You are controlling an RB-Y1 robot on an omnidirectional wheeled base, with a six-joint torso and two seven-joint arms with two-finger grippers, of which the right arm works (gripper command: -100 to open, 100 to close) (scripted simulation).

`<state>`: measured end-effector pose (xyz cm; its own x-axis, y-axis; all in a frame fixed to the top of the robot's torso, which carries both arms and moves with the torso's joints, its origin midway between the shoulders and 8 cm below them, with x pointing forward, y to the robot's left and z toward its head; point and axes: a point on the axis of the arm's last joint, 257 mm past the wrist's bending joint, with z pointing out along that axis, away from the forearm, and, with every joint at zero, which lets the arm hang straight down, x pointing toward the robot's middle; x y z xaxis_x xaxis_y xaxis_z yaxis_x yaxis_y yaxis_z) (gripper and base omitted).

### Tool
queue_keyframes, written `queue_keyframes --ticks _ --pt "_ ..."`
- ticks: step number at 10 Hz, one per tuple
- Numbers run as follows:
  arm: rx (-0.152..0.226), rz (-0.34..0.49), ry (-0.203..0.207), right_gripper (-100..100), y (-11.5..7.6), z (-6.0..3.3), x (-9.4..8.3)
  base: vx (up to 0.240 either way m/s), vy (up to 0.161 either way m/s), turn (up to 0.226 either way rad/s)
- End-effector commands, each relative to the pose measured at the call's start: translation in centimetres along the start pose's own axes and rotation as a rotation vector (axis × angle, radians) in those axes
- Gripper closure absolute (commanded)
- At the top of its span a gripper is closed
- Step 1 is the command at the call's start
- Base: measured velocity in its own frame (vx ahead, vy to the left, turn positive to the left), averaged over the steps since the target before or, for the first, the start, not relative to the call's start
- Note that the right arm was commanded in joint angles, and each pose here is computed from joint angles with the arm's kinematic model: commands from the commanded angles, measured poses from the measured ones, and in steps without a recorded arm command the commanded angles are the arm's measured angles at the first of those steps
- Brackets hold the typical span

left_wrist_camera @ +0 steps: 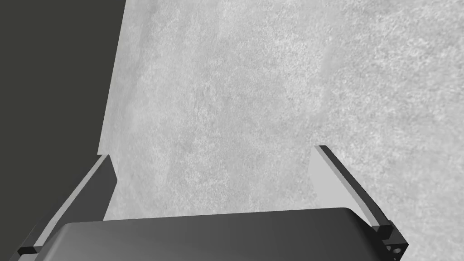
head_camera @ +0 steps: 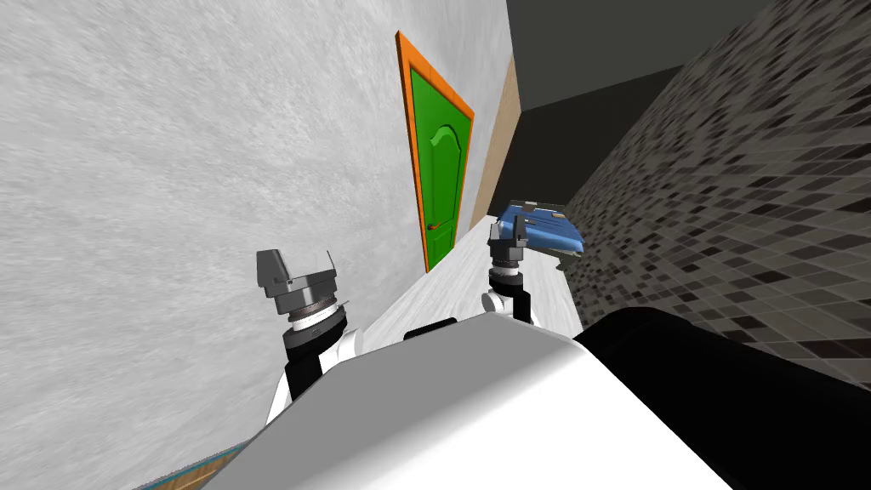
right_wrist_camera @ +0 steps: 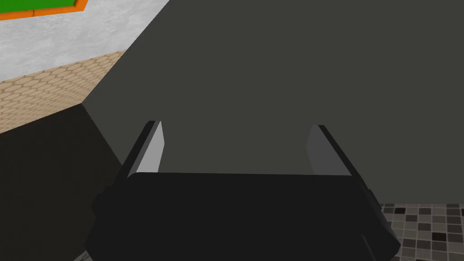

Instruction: Pull the door open

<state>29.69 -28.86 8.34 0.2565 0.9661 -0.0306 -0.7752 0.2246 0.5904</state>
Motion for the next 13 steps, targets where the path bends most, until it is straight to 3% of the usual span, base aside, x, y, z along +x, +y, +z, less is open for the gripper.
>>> queue_keyframes --ticks 1,8,13 --pt "0.020 0.016 0.009 -100 -1.2 -0.31 0.4 0.050 -0.027 0.081" --pt "0.128 0.088 0.052 -100 -7.3 -2.21 2.2 0.088 -0.072 0.122" --pt "0.218 0.134 0.084 -100 -12.1 -4.15 3.6 0.078 -0.074 0.134"
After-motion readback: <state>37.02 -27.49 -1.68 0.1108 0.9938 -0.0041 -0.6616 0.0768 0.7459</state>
